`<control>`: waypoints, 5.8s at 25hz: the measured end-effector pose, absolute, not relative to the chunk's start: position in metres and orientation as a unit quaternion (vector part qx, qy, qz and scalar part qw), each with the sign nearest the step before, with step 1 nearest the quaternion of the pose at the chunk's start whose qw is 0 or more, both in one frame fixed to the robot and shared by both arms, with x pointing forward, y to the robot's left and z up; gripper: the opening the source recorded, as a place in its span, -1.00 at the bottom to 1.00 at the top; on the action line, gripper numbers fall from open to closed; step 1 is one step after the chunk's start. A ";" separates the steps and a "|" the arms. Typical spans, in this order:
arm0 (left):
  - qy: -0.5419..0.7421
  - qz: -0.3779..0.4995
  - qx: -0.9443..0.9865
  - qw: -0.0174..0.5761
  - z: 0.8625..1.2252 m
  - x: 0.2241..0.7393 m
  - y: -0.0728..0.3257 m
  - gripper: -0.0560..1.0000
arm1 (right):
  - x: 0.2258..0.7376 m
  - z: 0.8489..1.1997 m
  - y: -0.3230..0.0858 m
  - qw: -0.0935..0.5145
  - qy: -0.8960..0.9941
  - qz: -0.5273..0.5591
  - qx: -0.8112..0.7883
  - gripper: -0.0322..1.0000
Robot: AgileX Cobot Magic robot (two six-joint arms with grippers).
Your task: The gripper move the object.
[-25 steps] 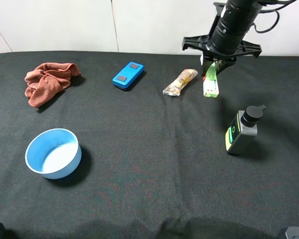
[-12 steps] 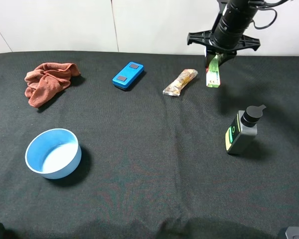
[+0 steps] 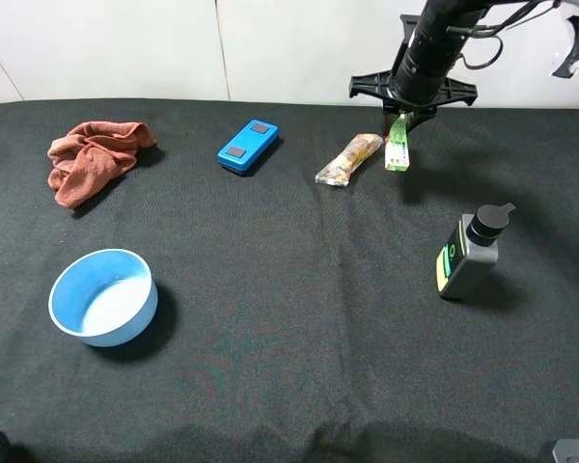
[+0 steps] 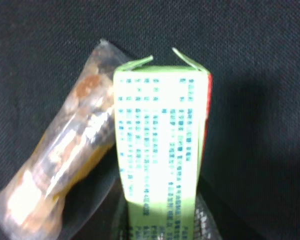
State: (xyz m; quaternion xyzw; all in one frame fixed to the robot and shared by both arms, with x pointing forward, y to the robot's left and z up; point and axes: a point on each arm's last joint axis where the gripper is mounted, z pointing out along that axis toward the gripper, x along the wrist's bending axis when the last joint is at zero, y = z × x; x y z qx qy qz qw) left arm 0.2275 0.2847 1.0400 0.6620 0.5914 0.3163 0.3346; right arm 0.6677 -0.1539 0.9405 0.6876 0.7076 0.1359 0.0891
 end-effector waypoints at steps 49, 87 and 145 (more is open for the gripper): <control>0.591 0.316 0.662 0.335 1.040 0.227 0.285 0.99 | 0.690 0.889 -0.178 0.129 0.693 0.121 0.699 0.39; 0.591 0.316 0.662 0.335 1.040 0.227 0.285 0.99 | 0.662 0.970 -0.182 0.096 0.724 0.096 0.676 0.41; 0.591 0.316 0.662 0.335 1.040 0.227 0.285 0.99 | 0.367 1.156 -0.258 0.159 0.732 0.270 0.605 0.41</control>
